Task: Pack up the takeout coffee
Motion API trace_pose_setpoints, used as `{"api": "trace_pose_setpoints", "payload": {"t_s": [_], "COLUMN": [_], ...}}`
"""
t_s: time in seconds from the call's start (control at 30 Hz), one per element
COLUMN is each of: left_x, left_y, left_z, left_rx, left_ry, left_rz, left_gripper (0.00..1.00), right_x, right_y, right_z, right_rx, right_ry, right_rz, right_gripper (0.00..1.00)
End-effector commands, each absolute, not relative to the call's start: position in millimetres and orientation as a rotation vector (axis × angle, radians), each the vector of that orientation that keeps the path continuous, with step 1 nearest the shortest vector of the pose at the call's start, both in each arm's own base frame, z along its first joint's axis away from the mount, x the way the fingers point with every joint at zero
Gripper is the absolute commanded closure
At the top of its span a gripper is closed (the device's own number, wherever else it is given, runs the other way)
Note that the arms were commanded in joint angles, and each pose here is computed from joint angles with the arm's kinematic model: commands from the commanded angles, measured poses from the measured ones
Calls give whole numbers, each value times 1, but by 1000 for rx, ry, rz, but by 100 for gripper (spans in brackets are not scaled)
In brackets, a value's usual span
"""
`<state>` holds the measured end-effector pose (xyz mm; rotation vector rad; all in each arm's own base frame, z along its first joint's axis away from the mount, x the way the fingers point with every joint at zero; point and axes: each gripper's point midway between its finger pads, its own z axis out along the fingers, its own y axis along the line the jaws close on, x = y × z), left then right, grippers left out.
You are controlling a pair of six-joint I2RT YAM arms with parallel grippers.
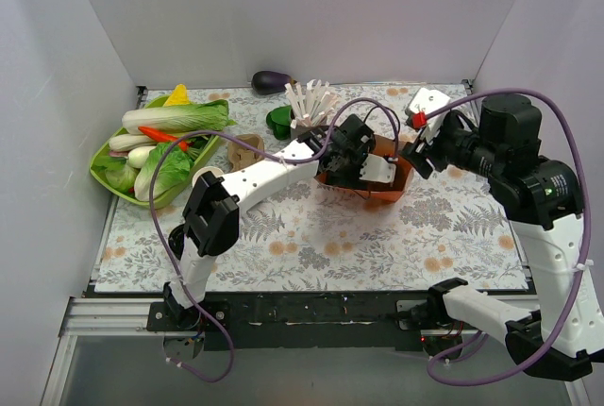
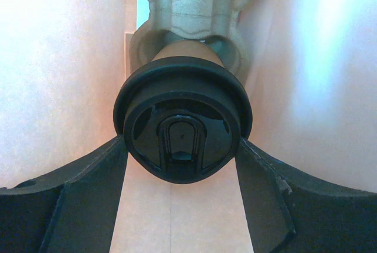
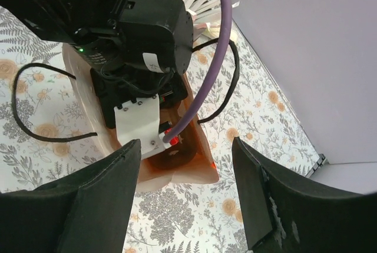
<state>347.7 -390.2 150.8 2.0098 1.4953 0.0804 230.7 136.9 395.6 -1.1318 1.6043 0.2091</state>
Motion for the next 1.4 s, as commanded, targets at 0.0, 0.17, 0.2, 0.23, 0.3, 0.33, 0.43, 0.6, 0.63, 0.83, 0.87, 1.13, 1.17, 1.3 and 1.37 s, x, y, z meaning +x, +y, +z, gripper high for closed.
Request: {"api": "trace_pose_setpoints", "payload": {"t_s": [0.0, 0.17, 0.2, 0.23, 0.3, 0.33, 0.43, 0.6, 0.63, 0.83, 0.87, 1.13, 1.17, 1.3, 1.37], "left_x": [347, 348, 349, 349, 349, 349, 350, 349, 349, 349, 349, 350, 351, 351, 350], "left_y": [-389, -384, -384, -384, -385, -384, -385, -385, -384, -384, -384, -386, -386, -385, -385], "left_z": [168, 161, 162, 162, 161, 161, 162, 162, 162, 160, 160, 159, 159, 157, 156], "left_rx": [1994, 2019, 2017, 2016, 2016, 2015, 2007, 2004, 2006, 2010, 2007, 2011, 2011, 2020, 2024], "left_ry": [1528, 1549, 1548, 1547, 1550, 1552, 1554, 1566, 1568, 1570, 1571, 1571, 1574, 1575, 1579], "left_rz": [13, 15, 18, 18, 17, 19, 17, 13, 13, 13, 13, 13, 14, 20, 20], "left_gripper": [100, 100, 100, 100, 100, 100, 100, 100, 100, 100, 100, 100, 100, 100, 100], "right_x": [220, 182, 174, 168, 163, 163, 166, 180, 186, 203, 206, 217, 217, 215, 213], "right_y": [134, 145, 149, 150, 151, 151, 151, 155, 157, 163, 165, 174, 176, 179, 181], "right_z": [415, 385, 377, 371, 356, 344, 323, 302, 301, 278, 278, 258, 258, 248, 244], "right_rx": [-1111, -1369, -1419, -1451, -1508, -1529, -1585, -1621, -1627, -1657, -1661, -1717, -1726, -1760, -1778], "right_ry": [1579, 1535, 1522, 1521, 1534, 1561, 1580, 1558, 1540, 1552, 1535, 1528, 1521, 1519, 1523], "right_rz": [220, 338, 392, 415, 440, 455, 465, 443, 431, 426, 419, 431, 436, 445, 459], "right_gripper": [30, 31, 33, 34, 38, 39, 42, 42, 42, 45, 45, 53, 53, 60, 62]}}
